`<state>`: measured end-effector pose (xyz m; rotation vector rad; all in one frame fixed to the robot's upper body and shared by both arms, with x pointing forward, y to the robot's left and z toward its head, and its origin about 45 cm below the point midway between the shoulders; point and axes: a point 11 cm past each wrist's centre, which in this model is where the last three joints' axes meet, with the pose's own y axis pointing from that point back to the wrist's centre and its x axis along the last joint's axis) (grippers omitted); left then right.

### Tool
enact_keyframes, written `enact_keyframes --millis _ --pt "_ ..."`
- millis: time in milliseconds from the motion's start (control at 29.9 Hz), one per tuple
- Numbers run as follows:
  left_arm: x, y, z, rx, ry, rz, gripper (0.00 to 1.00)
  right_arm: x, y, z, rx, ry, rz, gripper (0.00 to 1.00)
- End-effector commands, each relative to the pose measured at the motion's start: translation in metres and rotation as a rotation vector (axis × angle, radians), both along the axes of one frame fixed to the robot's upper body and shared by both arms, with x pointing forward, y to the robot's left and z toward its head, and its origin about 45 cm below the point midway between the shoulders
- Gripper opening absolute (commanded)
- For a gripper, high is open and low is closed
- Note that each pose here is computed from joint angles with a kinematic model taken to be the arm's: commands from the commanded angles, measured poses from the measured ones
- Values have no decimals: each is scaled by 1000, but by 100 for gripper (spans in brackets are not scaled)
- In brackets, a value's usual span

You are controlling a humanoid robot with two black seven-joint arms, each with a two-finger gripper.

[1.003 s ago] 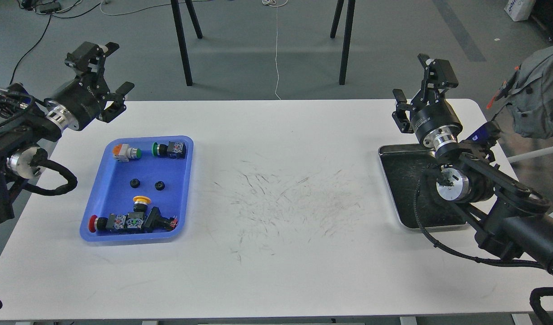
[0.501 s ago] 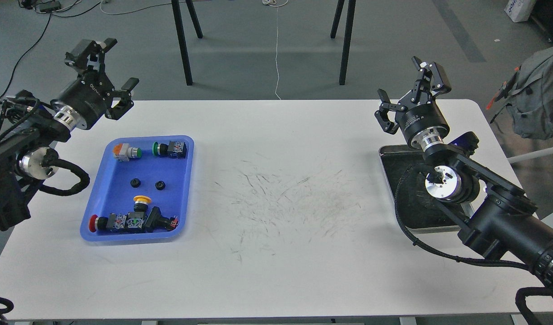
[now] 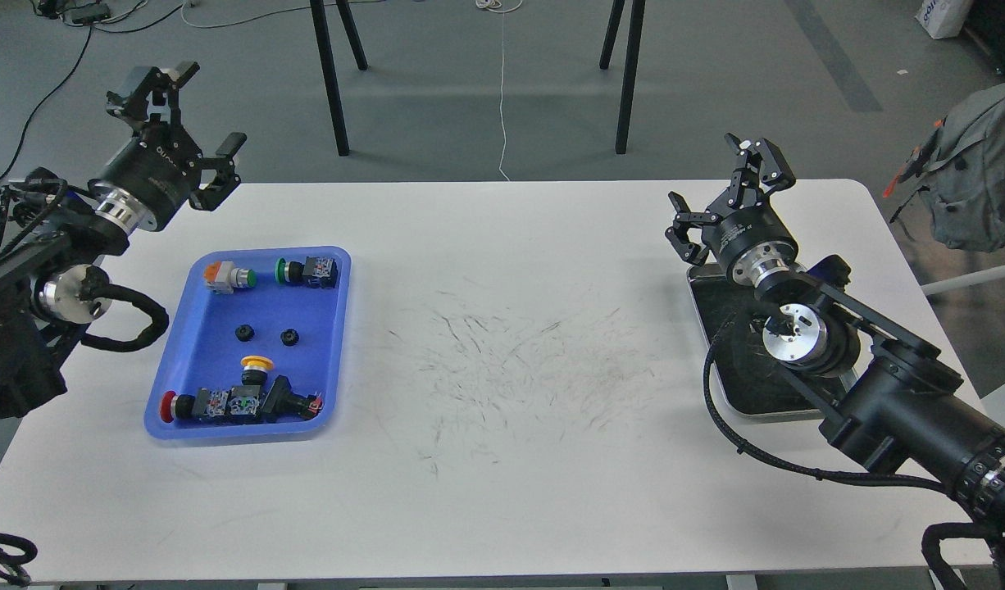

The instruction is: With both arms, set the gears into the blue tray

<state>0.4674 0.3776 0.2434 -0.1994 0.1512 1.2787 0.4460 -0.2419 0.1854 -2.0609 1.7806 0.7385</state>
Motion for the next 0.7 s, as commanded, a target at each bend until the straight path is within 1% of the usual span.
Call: enact_keyframes --millis 0,134,501,668 --pt "3 -4 4 -37 -15 7 100 3 1 5 3 -10 -3 99" --pt "6 -11 8 -83 -33 9 100 5 2 7 -5 -15 1 99" --pt "3 -24 -8 -127 -7 -1 100 5 2 7 -12 -14 3 99" --pt "2 -22 -8 -131 -7 7 100 5 1 6 -22 -15 5 99"
